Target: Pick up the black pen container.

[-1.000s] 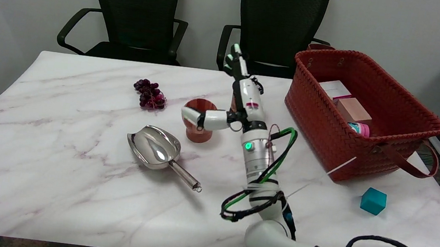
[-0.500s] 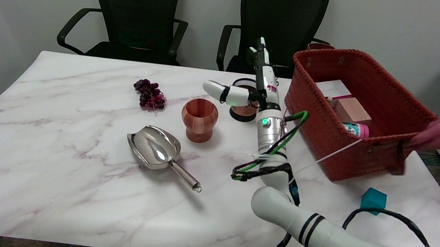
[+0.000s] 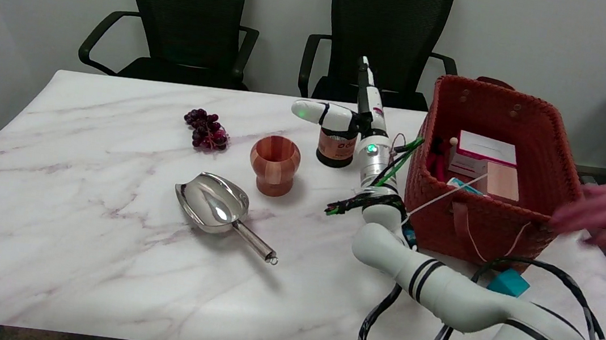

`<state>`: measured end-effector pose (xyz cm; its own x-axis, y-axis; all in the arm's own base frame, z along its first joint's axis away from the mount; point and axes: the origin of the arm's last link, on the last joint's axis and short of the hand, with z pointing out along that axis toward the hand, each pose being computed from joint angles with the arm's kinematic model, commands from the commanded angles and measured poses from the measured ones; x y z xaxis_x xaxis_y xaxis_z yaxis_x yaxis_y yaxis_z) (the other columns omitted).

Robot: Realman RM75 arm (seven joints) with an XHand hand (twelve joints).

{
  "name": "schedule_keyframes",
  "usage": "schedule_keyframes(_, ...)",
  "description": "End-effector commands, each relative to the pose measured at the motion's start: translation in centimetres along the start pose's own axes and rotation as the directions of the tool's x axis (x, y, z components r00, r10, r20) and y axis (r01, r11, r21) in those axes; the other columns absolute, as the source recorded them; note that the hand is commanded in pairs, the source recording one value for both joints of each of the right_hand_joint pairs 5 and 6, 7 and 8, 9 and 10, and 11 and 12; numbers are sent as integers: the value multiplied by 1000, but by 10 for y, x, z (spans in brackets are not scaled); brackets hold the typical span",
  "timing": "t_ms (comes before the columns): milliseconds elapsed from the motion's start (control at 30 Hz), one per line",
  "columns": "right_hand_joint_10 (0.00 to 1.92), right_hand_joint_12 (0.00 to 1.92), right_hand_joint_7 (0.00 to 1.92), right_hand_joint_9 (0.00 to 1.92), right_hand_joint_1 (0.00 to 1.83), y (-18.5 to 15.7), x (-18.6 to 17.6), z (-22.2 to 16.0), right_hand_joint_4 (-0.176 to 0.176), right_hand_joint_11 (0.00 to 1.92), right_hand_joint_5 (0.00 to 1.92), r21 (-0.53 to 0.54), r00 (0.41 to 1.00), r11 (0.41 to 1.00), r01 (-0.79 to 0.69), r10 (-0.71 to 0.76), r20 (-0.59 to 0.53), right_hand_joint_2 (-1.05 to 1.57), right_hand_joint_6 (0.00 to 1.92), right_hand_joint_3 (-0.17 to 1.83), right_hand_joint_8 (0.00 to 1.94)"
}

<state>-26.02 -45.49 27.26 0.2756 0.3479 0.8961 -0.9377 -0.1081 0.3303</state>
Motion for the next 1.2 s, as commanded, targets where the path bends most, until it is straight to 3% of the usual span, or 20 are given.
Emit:
schedule_keyframes(33,0,0,0,0,901,17,10,34,0,0,0,-126,996,988,-90,92,12,34,0,-175,0)
schedule_keyframes(867,0,0,0,0,880,45,16,13,0,0,0,-190,996,977,-93,93,-7,47,0,-175,0)
schedule_keyframes(1200,0,0,0,0,1042,53,14,7,0,0,0,-215,996,973,-86,89,8,28,0,-175,0)
